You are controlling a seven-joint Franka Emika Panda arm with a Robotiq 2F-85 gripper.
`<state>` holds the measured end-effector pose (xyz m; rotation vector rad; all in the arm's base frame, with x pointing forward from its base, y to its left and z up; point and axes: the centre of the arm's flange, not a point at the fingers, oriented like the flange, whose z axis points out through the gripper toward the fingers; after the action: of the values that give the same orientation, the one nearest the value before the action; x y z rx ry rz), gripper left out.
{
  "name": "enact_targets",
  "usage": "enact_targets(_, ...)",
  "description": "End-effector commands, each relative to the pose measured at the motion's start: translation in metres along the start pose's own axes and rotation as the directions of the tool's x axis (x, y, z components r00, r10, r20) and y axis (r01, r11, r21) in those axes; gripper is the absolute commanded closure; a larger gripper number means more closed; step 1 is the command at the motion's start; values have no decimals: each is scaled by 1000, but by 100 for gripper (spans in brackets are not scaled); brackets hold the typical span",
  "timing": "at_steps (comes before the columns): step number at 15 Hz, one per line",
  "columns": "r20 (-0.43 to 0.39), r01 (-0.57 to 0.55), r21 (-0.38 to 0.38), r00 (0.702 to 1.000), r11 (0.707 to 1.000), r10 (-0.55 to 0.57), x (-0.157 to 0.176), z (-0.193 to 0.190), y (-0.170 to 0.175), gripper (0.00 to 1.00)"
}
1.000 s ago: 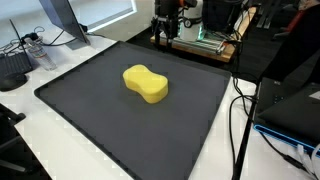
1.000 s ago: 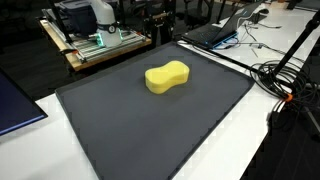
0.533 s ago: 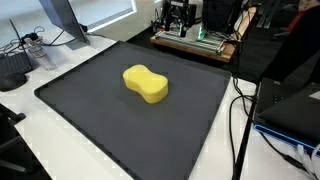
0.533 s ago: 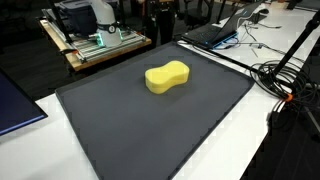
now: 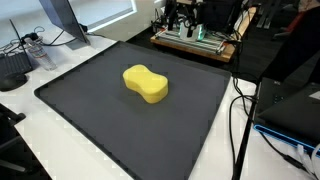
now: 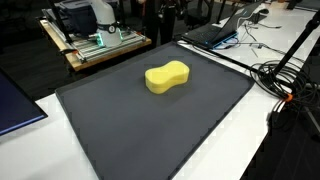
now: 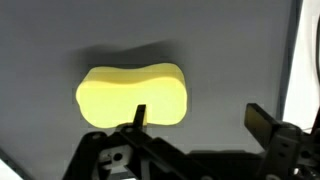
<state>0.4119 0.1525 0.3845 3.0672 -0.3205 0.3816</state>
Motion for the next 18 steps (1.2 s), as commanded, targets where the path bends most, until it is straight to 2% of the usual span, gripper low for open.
enact_targets(1, 47, 140, -42, 989, 989, -138, 28, 3, -57, 0)
enact_targets(7, 157, 309, -110, 944, 944, -291, 68, 16, -132, 0)
enact_targets(9, 235, 338, -140, 924, 930, -301, 80, 26, -152, 0)
enact_targets(13, 351, 391, -261, 890, 883, -290, 100, 42, -187, 0)
enact_targets(16, 386, 425, -330, 875, 843, -291, 111, 46, -207, 0)
enact_targets(18, 393, 441, -346, 870, 828, -299, 122, 50, -217, 0)
